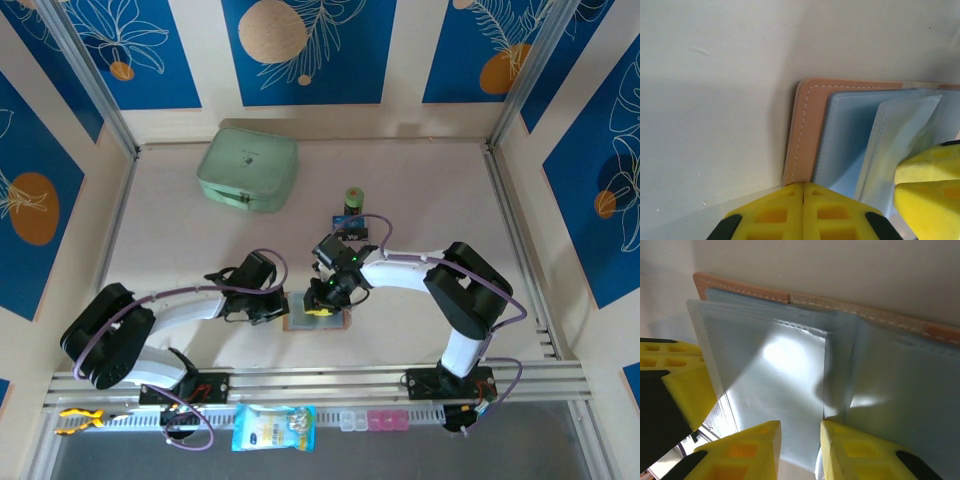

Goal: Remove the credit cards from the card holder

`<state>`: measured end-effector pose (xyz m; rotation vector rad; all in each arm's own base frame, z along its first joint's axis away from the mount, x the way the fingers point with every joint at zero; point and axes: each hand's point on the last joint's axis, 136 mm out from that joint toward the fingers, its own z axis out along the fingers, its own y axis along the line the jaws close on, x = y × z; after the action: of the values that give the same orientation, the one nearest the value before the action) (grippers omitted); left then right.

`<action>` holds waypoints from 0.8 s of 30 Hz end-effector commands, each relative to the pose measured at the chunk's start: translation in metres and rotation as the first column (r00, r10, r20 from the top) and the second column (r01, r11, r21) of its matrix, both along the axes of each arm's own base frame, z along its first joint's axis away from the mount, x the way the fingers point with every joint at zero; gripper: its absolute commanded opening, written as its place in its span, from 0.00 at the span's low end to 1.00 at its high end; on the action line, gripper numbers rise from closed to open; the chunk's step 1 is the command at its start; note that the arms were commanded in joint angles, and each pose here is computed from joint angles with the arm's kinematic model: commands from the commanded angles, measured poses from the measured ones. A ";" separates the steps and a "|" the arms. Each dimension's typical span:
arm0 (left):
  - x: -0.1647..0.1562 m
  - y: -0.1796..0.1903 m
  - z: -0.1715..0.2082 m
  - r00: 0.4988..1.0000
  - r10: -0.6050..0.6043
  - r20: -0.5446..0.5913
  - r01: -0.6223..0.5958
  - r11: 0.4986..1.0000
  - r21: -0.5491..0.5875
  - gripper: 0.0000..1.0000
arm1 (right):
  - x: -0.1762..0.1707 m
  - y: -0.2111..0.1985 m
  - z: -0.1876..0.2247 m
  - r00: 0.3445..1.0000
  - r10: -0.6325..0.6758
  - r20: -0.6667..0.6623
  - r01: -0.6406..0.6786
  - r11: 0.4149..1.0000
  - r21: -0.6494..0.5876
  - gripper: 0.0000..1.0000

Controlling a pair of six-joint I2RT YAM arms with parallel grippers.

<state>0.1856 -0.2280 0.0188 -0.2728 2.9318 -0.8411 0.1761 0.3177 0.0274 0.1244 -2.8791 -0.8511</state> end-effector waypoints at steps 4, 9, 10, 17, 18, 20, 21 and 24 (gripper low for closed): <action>-0.012 0.013 -0.014 0.998 0.010 -0.068 -0.006 0.998 0.055 0.05 | -0.005 -0.011 0.001 1.000 0.001 -0.003 -0.001 0.999 -0.034 0.28; -0.013 0.015 -0.012 0.998 0.006 -0.070 -0.001 0.998 0.066 0.06 | -0.005 -0.013 0.000 1.000 -0.001 0.003 0.001 0.999 -0.038 0.28; -0.013 0.015 -0.011 0.998 0.005 -0.068 0.000 0.998 0.069 0.06 | -0.005 -0.014 0.000 1.000 -0.002 0.002 0.002 0.999 -0.036 0.28; -0.010 0.016 -0.003 0.999 0.010 -0.050 -0.006 0.998 0.070 0.06 | -0.007 -0.019 -0.002 1.000 -0.004 0.001 0.004 0.999 -0.037 0.27; -0.010 0.016 -0.002 0.999 0.011 -0.048 -0.007 0.998 0.068 0.06 | -0.008 -0.019 -0.003 1.000 -0.005 0.000 0.005 0.999 -0.038 0.27; -0.008 0.015 0.001 0.999 0.010 -0.040 -0.007 0.998 0.064 0.06 | -0.007 -0.019 -0.002 1.000 -0.006 0.003 0.006 0.999 -0.035 0.27; -0.007 0.014 0.003 0.999 0.008 -0.035 -0.006 0.998 0.065 0.05 | -0.007 -0.020 -0.002 1.000 -0.005 0.004 0.006 0.999 -0.036 0.27; -0.005 0.012 0.009 1.000 0.008 -0.024 -0.007 0.998 0.056 0.06 | -0.006 -0.020 -0.002 1.000 -0.006 0.006 0.007 0.999 -0.034 0.24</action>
<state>0.1791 -0.2214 0.0203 -0.2875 2.9693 -0.7958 0.1729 0.3053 0.0244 0.1136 -2.8965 -0.8218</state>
